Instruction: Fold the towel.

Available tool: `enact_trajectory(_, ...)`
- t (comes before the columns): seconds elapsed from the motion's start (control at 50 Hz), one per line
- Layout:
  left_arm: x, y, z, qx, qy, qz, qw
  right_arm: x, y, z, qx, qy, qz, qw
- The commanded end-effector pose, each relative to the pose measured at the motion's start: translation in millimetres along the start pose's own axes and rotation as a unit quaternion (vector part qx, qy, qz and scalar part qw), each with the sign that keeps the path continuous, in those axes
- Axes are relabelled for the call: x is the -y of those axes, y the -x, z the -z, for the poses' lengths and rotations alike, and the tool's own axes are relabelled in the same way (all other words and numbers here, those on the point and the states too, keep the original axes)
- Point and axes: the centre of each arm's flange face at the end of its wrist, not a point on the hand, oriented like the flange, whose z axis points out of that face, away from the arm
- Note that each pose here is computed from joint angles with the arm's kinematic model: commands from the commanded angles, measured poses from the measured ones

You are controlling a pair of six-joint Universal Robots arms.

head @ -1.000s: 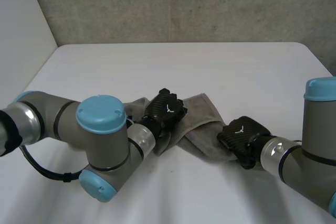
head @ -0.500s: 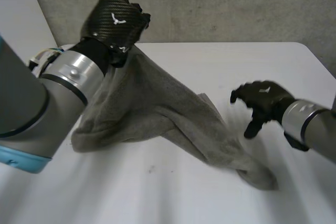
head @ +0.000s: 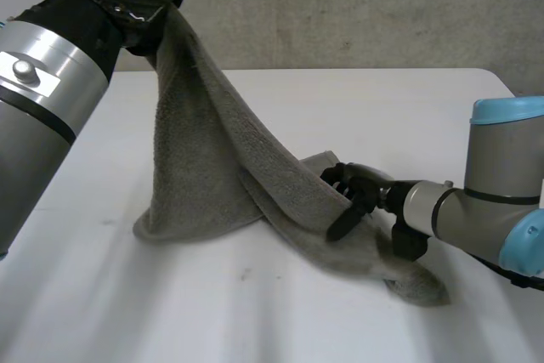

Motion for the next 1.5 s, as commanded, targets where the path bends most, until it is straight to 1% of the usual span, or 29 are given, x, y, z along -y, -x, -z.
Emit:
enact_trajectory(0.02, -22.8, 22.1, -12.6, 0.032, 0.022, -0.015, 0.999, 0.5, 15.5, -1.0, 0.034, 0.001, 0.020, 0.999)
enact_trajectory(0.12, -39.4, 31.9, -35.0, 0.049, 0.025, -0.008, 0.998, 45.7, 18.2, -2.1, 0.015, -0.063, 0.114, 0.991)
enact_trajectory(0.16, -39.0, 36.8, -45.4, 0.057, 0.016, -0.001, 0.998, 97.5, 22.6, 6.8, -0.046, -0.146, 0.223, 0.963)
enact_trajectory(0.18, -37.3, 42.5, -55.4, 0.067, 0.005, 0.009, 0.998, 97.8, 22.6, 6.8, -0.046, -0.146, 0.223, 0.963)
enact_trajectory(0.2, -34.3, 51.2, -65.9, 0.080, -0.009, 0.020, 0.997, 125.0, 29.3, 16.6, -0.084, -0.192, 0.276, 0.938)
enact_trajectory(0.22, -34.3, 51.3, -66.0, 0.080, -0.009, 0.020, 0.997, 125.3, 29.4, 16.8, -0.084, -0.193, 0.276, 0.938)
enact_trajectory(0.26, -24.6, 70.2, -83.9, 0.105, -0.044, 0.049, 0.992, 173.2, 48.7, 38.7, -0.137, -0.295, 0.347, 0.880)
enact_trajectory(0.28, -24.6, 70.3, -84.0, 0.105, -0.044, 0.049, 0.992, 173.4, 48.8, 38.8, -0.137, -0.295, 0.348, 0.879)
enact_trajectory(0.32, -10.8, 86.0, -95.6, 0.122, -0.083, 0.080, 0.986, 205.4, 78.4, 59.6, -0.127, -0.407, 0.375, 0.823)
enact_trajectory(0.34, -10.7, 86.0, -95.7, 0.122, -0.084, 0.080, 0.986, 205.5, 78.6, 59.7, -0.127, -0.408, 0.375, 0.823)
enact_trajectory(0.38, -4.2, 92.1, -100.3, 0.129, -0.103, 0.094, 0.982, 221.5, 95.2, 81.6, -0.122, -0.489, 0.382, 0.775)
enact_trajectory(0.46, 1.9, 110.3, -106.1, 0.157, -0.141, 0.122, 0.970, 221.0, 101.7, 92.7, -0.123, -0.520, 0.388, 0.751)
enact_trajectory(0.6, -41.1, 122.0, -101.9, 0.181, -0.092, 0.152, 0.967, 191.3, 90.3, 79.2, -0.132, -0.460, 0.399, 0.782)
enact_trajectory(0.64, -71.6, 101.4, -94.5, 0.157, -0.042, 0.169, 0.972, 167.8, 78.7, 66.2, -0.142, -0.391, 0.416, 0.808)
enact_trajectory(0.66, -71.7, 101.2, -94.4, 0.156, -0.042, 0.169, 0.972, 167.7, 78.7, 66.1, -0.142, -0.391, 0.416, 0.809)
enact_trajectory(0.7, -90.2, 87.7, -88.1, 0.141, -0.010, 0.178, 0.974, 132.6, 60.1, 42.1, -0.145, -0.295, 0.433, 0.840)
enact_trajectory(0.72, -108.6, 73.2, -80.0, 0.124, 0.022, 0.186, 0.974, 132.4, 60.0, 42.0, -0.145, -0.294, 0.433, 0.840)
enact_trajectory(0.74, -129.3, 58.5, -70.3, 0.107, 0.056, 0.194, 0.973, 113.0, 53.4, 31.4, -0.142, -0.245, 0.440, 0.852)
enact_trajectory(0.76, -129.5, 58.3, -70.2, 0.107, 0.056, 0.194, 0.973, 112.8, 53.3, 31.3, -0.142, -0.245, 0.440, 0.852)
enact_trajectory(0.8, -166.1, 30.1, -47.0, 0.075, 0.121, 0.211, 0.967, 63.8, 50.2, 11.5, -0.110, -0.140, 0.453, 0.874)
enact_trajectory(0.82, -166.2, 30.0, -46.9, 0.074, 0.121, 0.212, 0.967, 63.5, 50.2, 11.4, -0.109, -0.139, 0.453, 0.874)
enact_trajectory(0.86, -182.8, 15.3, -35.2, 0.058, 0.150, 0.218, 0.963, 19.5, 39.2, -5.3, -0.078, -0.043, 0.451, 0.888)
enact_trajectory(0.9, -206.0, -5.6, -13.9, 0.035, 0.191, 0.222, 0.956, 4.2, 34.1, -9.7, -0.065, -0.006, 0.441, 0.895)
enact_trajectory(0.96, -220.3, -13.1, 4.2, 0.026, 0.223, 0.216, 0.950, -8.5, 30.7, -10.2, -0.054, 0.027, 0.424, 0.904)
enact_trajectory(1.04, -227.6, -7.5, 16.4, 0.031, 0.241, 0.203, 0.949, -8.7, 29.7, -8.2, -0.057, 0.021, 0.394, 0.917)
enact_trajectory(1.08, -225.8, -2.8, 19.4, 0.032, 0.240, 0.196, 0.950, 4.0, 18.0, -3.5, -0.077, -0.008, 0.337, 0.938)
enact_trajectory(1.18, -207.6, 10.7, 27.0, 0.033, 0.219, 0.187, 0.957, 23.7, -8.0, 14.7, -0.114, -0.042, 0.258, 0.958)
enact_trajectory(1.4, -170.1, 29.7, 31.8, 0.049, 0.170, 0.165, 0.970, 13.3, -45.0, 35.6, -0.151, -0.031, 0.199, 0.968)
enact_trajectory(1.5, -172.7, 39.9, 32.9, 0.064, 0.171, 0.160, 0.970, 16.4, -51.0, 42.3, -0.147, -0.042, 0.218, 0.964)
